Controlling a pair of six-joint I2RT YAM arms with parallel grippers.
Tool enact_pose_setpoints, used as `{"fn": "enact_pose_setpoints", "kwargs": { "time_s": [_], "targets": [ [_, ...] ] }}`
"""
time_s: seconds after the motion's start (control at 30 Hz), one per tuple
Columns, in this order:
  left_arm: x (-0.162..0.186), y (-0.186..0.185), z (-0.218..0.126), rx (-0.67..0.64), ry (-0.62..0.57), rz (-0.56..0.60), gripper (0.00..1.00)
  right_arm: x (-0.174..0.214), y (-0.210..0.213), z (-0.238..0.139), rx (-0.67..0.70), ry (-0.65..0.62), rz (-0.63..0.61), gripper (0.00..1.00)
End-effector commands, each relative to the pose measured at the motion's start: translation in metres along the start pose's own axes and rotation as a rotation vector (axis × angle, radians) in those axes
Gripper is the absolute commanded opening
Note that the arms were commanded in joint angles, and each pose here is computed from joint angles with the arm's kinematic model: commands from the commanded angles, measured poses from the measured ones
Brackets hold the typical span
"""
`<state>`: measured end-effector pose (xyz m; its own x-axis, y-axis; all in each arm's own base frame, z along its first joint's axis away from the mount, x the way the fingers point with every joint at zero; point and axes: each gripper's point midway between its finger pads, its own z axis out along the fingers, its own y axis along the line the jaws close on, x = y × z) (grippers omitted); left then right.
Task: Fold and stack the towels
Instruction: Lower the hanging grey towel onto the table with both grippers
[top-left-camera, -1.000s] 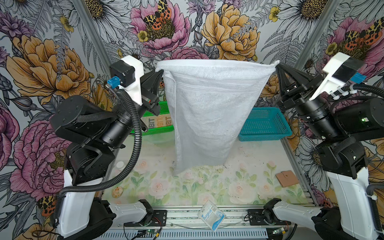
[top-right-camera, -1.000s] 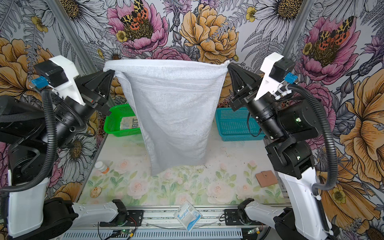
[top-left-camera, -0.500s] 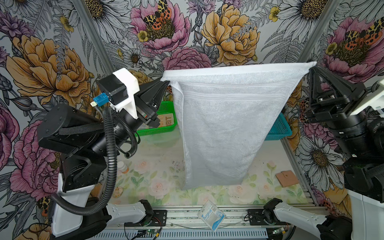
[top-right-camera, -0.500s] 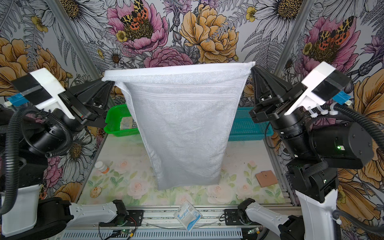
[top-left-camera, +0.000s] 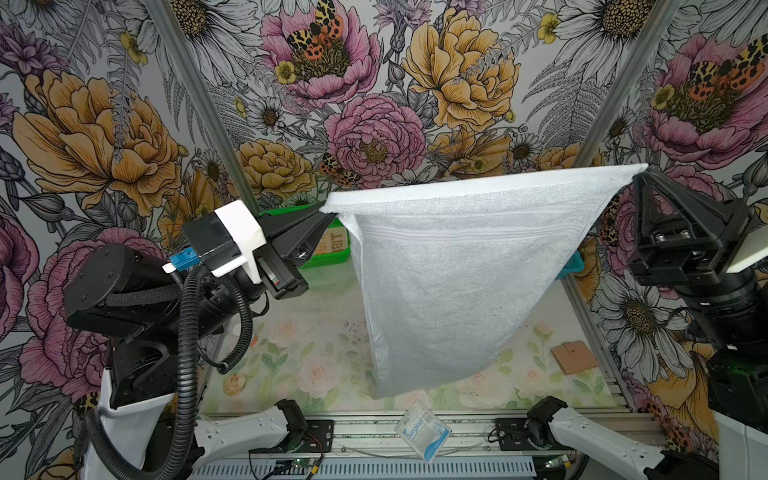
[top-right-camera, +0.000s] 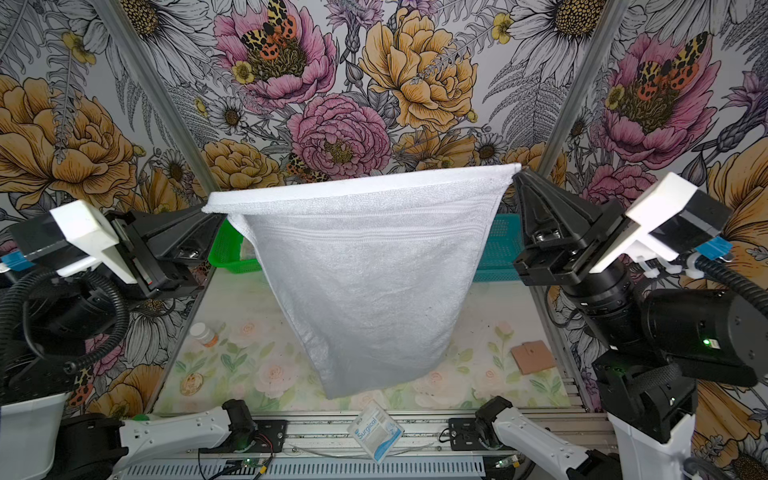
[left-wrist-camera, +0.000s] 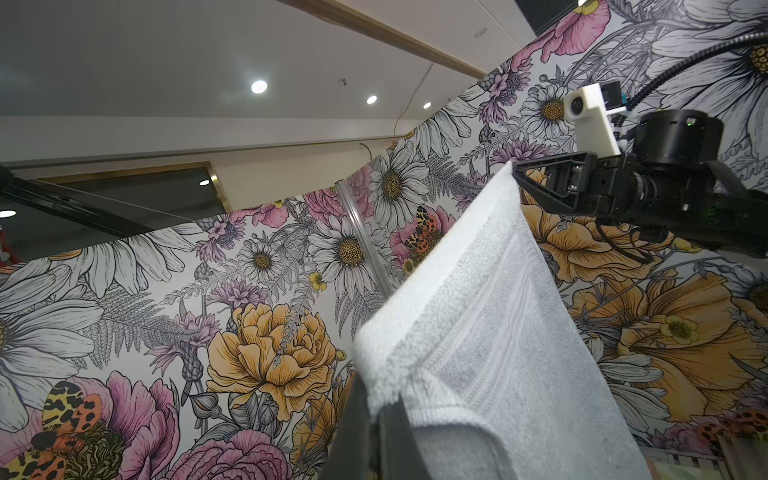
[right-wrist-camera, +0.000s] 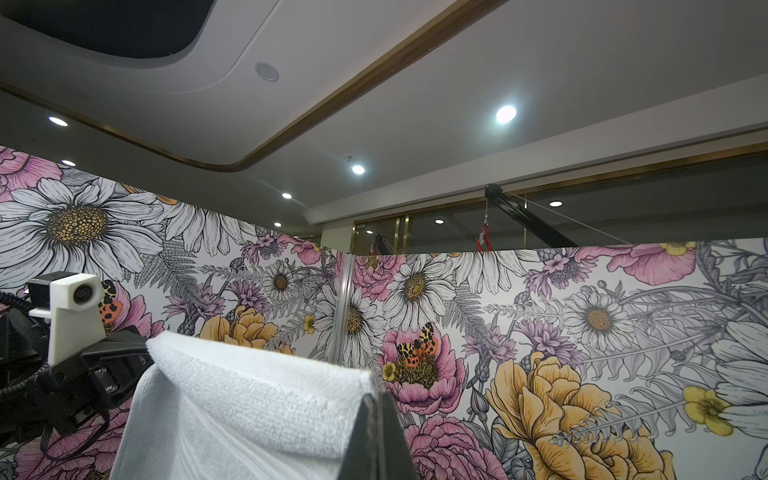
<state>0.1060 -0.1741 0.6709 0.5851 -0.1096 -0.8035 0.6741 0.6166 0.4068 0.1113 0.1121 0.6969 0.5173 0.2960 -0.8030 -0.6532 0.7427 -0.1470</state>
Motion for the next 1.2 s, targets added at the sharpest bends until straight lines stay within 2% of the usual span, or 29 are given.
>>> {"fn": "enact_pose_setpoints", "kwargs": {
  "time_s": [0.0,0.07,0.23,0.43,0.7,0.9,1.17],
  "targets": [
    [-0.031,0.025,-0.018,-0.117,-0.09,0.027,0.0,-0.009,-0.015,-0.004,0.091,-0.036,-0.026,0.0],
    [-0.021,0.037,-0.013,-0.192,-0.046,0.031,0.0,0.001,-0.02,0.001,0.113,-0.014,-0.046,0.0],
    [0.022,0.051,0.003,-0.325,0.081,0.128,0.0,0.035,-0.035,0.017,0.166,0.06,-0.099,0.0],
    [0.067,0.063,0.023,-0.378,0.18,0.149,0.0,0.078,-0.051,0.036,0.213,0.143,-0.182,0.0],
    [0.149,0.112,0.032,-0.454,0.271,0.067,0.0,0.153,-0.063,0.064,0.208,0.182,-0.252,0.0],
    [0.228,0.136,0.04,-0.454,0.33,0.017,0.0,0.216,-0.098,0.072,0.256,0.251,-0.267,0.0],
    [0.362,0.161,0.042,-0.486,0.441,-0.062,0.0,0.303,-0.154,0.073,0.3,0.358,-0.262,0.0]
  ]
}}
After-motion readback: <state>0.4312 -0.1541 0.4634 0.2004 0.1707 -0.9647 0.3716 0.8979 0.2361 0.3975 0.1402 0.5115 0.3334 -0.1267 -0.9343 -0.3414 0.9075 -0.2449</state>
